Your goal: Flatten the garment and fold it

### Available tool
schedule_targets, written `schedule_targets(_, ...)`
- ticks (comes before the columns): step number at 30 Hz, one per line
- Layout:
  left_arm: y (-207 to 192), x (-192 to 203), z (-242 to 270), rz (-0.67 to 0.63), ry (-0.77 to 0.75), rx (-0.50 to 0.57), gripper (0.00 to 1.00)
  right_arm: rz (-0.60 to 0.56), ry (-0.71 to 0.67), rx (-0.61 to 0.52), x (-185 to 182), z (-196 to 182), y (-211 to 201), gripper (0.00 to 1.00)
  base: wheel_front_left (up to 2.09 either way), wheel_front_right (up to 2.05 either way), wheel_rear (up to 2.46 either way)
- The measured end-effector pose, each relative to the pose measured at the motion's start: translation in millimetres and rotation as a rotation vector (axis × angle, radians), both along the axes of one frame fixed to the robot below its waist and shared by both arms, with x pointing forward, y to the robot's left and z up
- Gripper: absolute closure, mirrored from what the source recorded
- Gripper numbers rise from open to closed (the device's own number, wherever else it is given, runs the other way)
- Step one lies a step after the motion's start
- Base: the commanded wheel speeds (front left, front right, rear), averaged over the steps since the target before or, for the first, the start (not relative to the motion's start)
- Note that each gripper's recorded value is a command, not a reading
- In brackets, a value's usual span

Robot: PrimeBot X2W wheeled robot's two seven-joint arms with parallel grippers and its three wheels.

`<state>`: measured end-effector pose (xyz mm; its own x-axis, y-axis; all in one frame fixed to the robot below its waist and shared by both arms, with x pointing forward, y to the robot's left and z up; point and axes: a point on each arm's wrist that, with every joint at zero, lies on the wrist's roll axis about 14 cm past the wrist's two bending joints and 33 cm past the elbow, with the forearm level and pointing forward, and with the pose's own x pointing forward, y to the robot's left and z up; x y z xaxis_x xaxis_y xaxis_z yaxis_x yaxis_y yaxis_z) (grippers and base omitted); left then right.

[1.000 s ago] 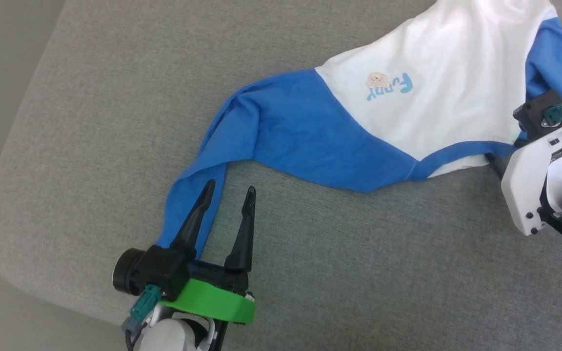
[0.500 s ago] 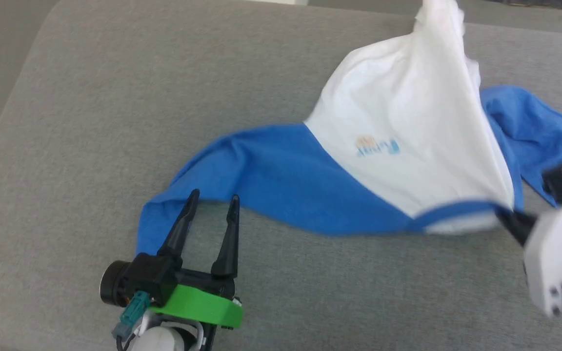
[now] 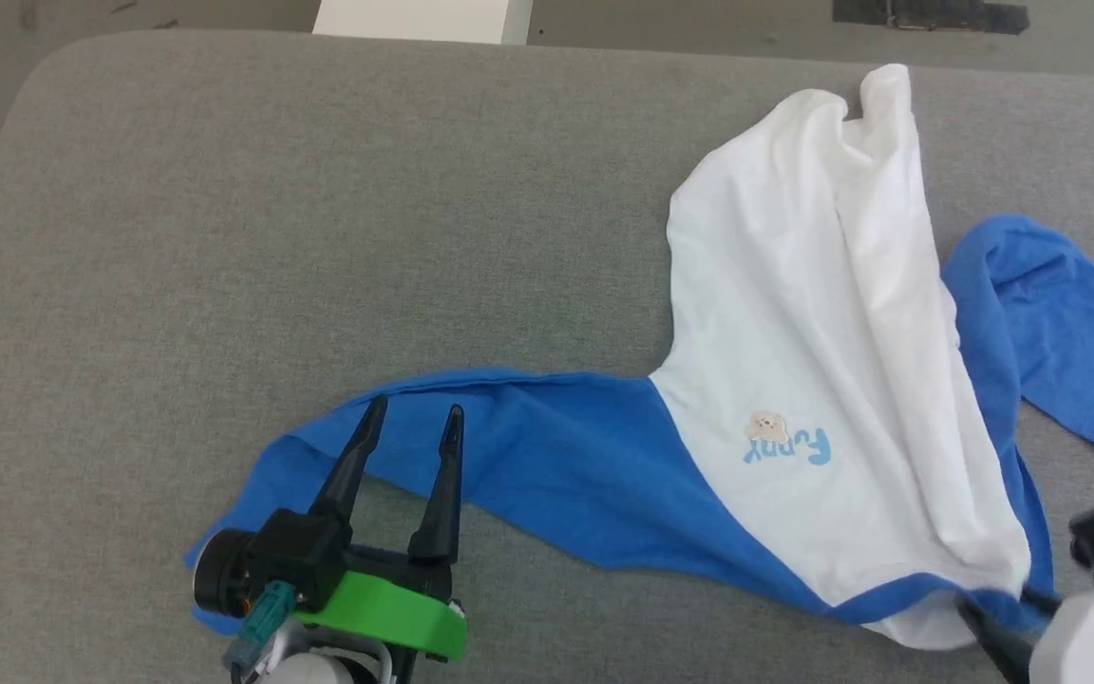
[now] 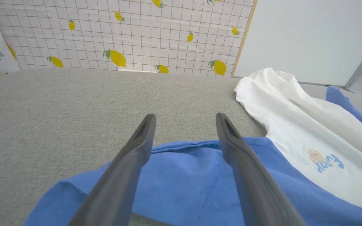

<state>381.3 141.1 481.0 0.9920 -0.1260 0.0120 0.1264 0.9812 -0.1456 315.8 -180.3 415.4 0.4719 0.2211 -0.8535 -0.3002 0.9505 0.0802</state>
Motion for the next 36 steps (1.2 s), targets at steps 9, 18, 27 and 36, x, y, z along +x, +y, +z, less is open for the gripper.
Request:
schedule_targets(9, -5, -2, 14, -0.025, -0.046, 0.02, 0.0, -0.306, -0.808, 0.095, 81, 119, -27, 0.0, 0.0, 0.0, 0.0)
schedule_targets(18, -22, 1, 18, -0.089, -0.056, 0.062, 0.0, -0.454, -1.084, 0.011, 63, 131, -80, 0.0, 0.0, 0.0, 0.0)
schedule_targets(27, -49, -4, -46, -0.33, 0.287, 0.305, 0.0, -0.486, -1.047, 0.021, 53, 107, -83, 0.0, 0.0, 0.0, 0.0)
schedule_targets(36, -49, -13, -100, -0.451, 0.603, 0.404, 0.0, -0.476, -0.988, 0.032, 59, 89, -77, 0.0, 0.0, 0.0, 0.0)
